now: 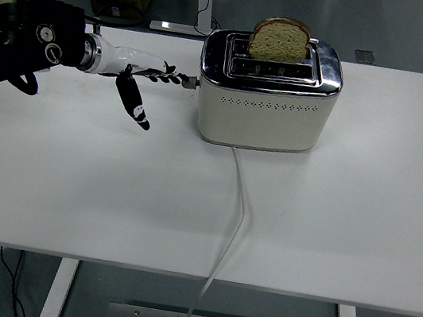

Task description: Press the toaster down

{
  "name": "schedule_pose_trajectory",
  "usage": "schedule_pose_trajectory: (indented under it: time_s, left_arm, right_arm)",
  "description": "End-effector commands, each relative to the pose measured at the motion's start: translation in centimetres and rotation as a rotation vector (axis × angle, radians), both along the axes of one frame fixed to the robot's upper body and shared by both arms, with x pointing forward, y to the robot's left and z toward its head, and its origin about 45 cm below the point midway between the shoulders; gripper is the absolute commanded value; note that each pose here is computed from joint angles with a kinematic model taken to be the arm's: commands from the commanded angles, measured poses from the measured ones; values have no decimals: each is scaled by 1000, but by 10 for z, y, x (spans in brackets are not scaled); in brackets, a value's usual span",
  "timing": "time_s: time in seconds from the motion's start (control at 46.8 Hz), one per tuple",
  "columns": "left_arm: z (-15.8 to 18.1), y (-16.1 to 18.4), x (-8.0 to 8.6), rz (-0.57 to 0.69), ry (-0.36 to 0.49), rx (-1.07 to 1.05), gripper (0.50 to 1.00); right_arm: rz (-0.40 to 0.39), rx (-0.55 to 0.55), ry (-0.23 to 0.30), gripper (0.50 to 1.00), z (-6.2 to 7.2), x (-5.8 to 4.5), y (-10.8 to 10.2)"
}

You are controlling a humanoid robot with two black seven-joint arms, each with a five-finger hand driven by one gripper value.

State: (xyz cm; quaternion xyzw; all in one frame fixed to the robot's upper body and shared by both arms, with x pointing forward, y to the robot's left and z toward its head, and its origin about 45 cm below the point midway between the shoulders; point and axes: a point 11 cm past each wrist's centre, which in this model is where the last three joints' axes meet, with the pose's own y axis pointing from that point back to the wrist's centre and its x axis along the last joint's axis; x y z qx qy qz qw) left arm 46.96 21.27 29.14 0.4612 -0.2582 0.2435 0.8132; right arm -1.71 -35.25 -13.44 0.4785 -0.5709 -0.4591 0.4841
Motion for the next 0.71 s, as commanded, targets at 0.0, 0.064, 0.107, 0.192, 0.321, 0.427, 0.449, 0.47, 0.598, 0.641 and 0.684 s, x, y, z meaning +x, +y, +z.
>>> schedule_pose_trajectory:
  time_s: [0.0,0.064,0.107,0.192,0.321,0.427,0.449,0.47,0.598,0.641,0.684]
  left_arm:
    - [-3,3,1,9,4,2,1000]
    - [-5,3,1,12,7,3,1000]
    - [-7,0,2,11,8,3,1000]
    - [-11,1,3,19,15,0,1000]
    - [-14,1,5,28,16,-1,1000]
    - [-20,1,5,32,26,-2,1000]
    - [-20,0,5,32,26,-2,1000]
    - [-20,0,5,33,25,-2,1000]
    - [-22,-4,6,30,26,-6,1000]
    - [-23,-4,6,33,27,-7,1000]
    - [-23,-5,6,31,28,-7,1000]
  right_arm:
    - [0,0,0,1000,0,0,0]
    - [0,0,0,998,0,0,0]
    - [-1,-3,1,998,0,-1,-1]
    - [-1,-3,1,1000,0,-1,-1]
    - [1,0,1,998,0,0,0]
    - [1,-3,2,998,0,-1,-1]
    - [-1,-3,1,1000,0,-1,-1]
    - [-1,-3,1,998,0,-1,-1]
    - [1,-3,2,1000,0,-1,-1]
    - [1,-3,2,1000,0,-1,-1]
    - [1,-3,2,1000,0,-1,-1]
